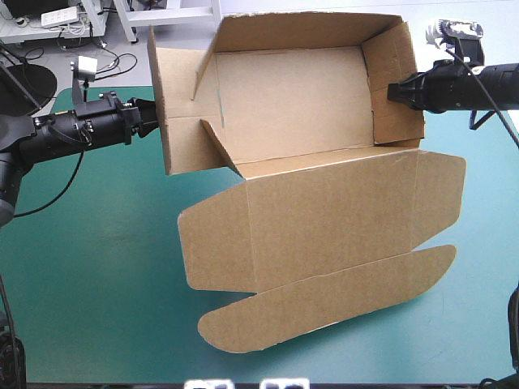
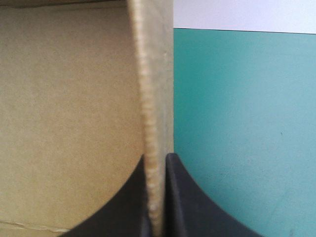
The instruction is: Fold the box
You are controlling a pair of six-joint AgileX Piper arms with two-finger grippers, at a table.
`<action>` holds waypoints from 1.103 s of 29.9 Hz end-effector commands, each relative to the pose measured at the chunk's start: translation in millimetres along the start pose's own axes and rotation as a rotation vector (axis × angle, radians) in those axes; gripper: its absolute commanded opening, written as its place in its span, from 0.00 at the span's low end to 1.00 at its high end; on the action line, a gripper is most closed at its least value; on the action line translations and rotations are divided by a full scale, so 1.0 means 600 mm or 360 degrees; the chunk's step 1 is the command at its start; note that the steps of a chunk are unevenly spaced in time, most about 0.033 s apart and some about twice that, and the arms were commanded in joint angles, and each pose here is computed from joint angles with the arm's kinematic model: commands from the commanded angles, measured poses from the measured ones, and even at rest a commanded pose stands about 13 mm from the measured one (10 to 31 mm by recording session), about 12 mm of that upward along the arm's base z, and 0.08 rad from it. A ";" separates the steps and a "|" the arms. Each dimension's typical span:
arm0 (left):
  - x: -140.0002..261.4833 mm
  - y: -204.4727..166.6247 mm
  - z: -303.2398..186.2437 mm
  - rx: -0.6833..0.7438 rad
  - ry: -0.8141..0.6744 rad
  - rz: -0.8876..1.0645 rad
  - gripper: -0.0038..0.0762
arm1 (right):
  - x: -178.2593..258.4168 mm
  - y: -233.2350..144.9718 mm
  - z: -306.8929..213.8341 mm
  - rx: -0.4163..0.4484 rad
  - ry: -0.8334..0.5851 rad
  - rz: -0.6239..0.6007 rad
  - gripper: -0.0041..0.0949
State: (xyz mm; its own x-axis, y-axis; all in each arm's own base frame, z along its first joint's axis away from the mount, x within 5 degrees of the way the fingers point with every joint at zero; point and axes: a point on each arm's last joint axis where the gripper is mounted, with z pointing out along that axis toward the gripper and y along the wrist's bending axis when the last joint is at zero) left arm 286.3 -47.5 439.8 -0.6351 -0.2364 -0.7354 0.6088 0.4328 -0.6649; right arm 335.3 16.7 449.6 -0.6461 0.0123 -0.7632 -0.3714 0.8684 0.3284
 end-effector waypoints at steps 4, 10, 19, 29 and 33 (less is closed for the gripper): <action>-0.004 -0.058 -0.009 0.0209 -0.0007 0.0065 0.05 | -0.024 0.018 -0.018 -0.0065 -0.0208 -0.0001 0.03; 0.002 -0.056 -0.004 0.0172 0.0044 0.0081 0.04 | -0.030 0.033 -0.007 -0.0098 -0.0260 -0.0035 0.03; 0.007 -0.063 0.006 0.0202 0.0074 0.0092 0.04 | -0.034 0.072 0.015 -0.0087 -0.0301 -0.0106 0.03; 0.009 -0.061 0.006 0.0182 0.0090 0.0104 0.04 | -0.036 0.093 0.033 -0.0010 -0.0344 -0.0061 0.03; 0.012 -0.057 0.006 0.0141 0.0124 0.0126 0.08 | -0.036 0.090 0.044 0.0000 -0.0336 -0.0016 0.03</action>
State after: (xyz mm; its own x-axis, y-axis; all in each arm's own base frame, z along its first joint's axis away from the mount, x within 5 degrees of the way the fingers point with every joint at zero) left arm 282.9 -60.7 434.6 -0.6473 -0.1543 -0.7464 0.6256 0.4519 -0.6360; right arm 354.6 75.6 443.0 -0.5746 0.0019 -0.8184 -0.3839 0.8826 0.2716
